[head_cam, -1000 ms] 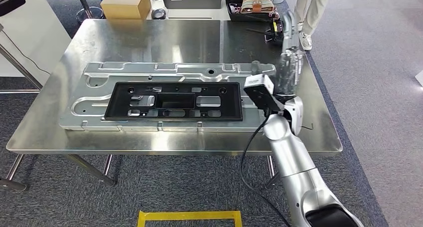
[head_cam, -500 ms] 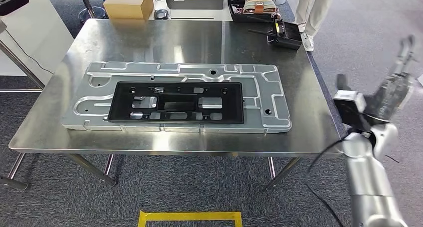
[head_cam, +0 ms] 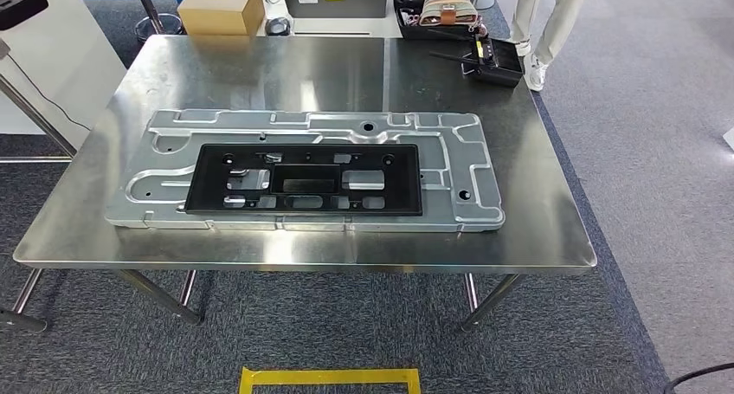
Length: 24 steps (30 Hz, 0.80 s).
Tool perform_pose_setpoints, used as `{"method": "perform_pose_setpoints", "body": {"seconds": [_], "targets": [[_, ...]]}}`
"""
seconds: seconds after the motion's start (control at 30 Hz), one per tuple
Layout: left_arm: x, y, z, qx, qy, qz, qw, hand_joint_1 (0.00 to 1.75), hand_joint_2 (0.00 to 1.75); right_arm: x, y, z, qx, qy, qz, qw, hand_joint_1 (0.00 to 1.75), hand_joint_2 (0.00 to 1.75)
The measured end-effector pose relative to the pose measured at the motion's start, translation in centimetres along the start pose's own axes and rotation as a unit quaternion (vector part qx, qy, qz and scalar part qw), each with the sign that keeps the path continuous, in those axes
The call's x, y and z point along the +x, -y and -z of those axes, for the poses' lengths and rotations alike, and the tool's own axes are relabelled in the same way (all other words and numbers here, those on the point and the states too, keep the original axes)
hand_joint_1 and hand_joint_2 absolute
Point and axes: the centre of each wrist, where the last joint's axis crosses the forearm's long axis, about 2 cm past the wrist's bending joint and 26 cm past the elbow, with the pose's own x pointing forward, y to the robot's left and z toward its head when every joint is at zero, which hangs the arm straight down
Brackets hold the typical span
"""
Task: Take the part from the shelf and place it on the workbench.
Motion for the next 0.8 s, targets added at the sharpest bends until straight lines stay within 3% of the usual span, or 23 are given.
{"method": "perform_pose_setpoints", "body": {"seconds": [0.23,0.47,0.63,0.8], "targets": [[0.0,0.0,0.0,-0.013,0.000,-0.010,1.000,0.00,0.00,-4.1,5.1,-4.2,-0.032,-0.070,-0.046,0.996,0.00,1.75],[0.1,0.1,0.0,-0.018,0.003,-0.011,1.000,0.00,0.00,-6.4,7.1,-7.3,-0.048,-0.145,-0.090,0.984,0.00,1.75],[0.1,0.2,0.0,-0.019,0.005,-0.011,1.000,0.00,0.00,-9.6,6.2,-13.6,-0.054,-0.274,-0.116,0.953,0.00,1.75],[0.0,0.4,0.0,-0.017,0.001,-0.013,1.000,0.00,0.00,-10.1,2.9,-22.4,-0.034,-0.444,-0.144,0.884,0.00,1.75]]}}
